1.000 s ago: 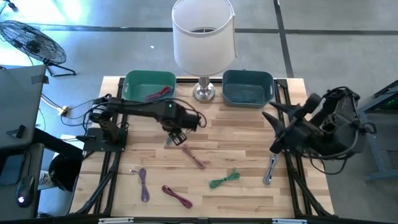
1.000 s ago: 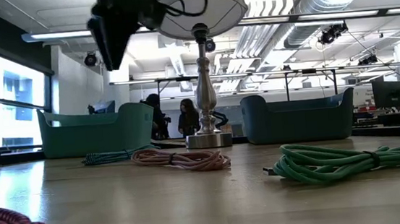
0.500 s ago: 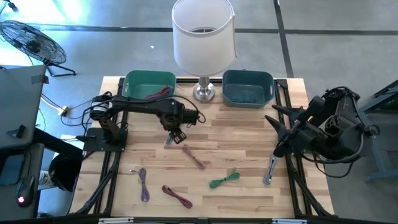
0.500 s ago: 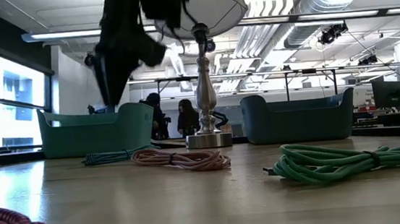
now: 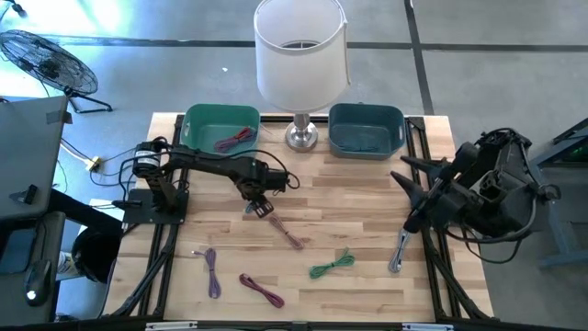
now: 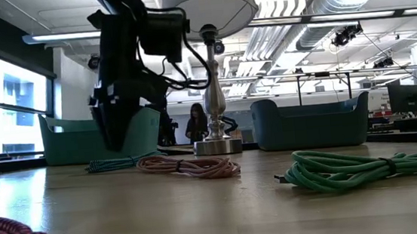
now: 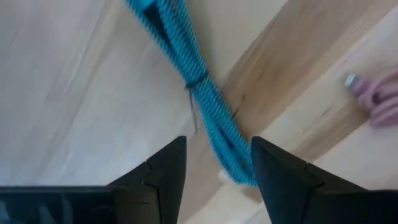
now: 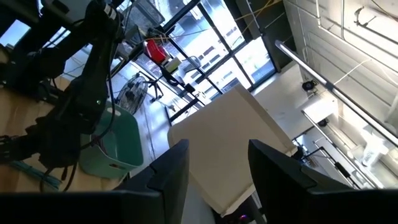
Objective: Pick & Place USB Port
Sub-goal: Put the blue and black charger cable into the blue bin
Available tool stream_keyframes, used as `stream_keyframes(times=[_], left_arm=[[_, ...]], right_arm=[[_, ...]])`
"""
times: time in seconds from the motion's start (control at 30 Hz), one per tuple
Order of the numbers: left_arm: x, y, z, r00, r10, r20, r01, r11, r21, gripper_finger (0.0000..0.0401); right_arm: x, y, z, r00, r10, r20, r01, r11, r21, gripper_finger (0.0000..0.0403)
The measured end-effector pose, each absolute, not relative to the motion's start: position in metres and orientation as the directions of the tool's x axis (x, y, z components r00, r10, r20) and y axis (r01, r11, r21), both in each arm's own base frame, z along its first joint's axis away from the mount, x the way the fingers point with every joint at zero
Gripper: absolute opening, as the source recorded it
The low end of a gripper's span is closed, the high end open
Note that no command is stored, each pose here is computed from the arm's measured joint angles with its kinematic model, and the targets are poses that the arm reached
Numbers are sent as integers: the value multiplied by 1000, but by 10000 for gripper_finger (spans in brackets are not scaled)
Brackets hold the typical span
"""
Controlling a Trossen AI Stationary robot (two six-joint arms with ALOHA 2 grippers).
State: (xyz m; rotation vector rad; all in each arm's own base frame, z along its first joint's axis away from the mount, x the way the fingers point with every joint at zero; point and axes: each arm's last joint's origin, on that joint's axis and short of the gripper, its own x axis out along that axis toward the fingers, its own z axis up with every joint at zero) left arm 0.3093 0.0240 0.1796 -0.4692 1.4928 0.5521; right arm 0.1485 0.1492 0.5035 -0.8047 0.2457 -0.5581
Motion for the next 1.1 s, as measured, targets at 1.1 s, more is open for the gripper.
stream_keyframes(times=[1.1], left_arm=[[280, 3, 153, 71, -148, -986, -530, 832, -163, 20]], right_arm=[[146, 151, 503, 837, -547, 0, 375, 575, -727, 146]])
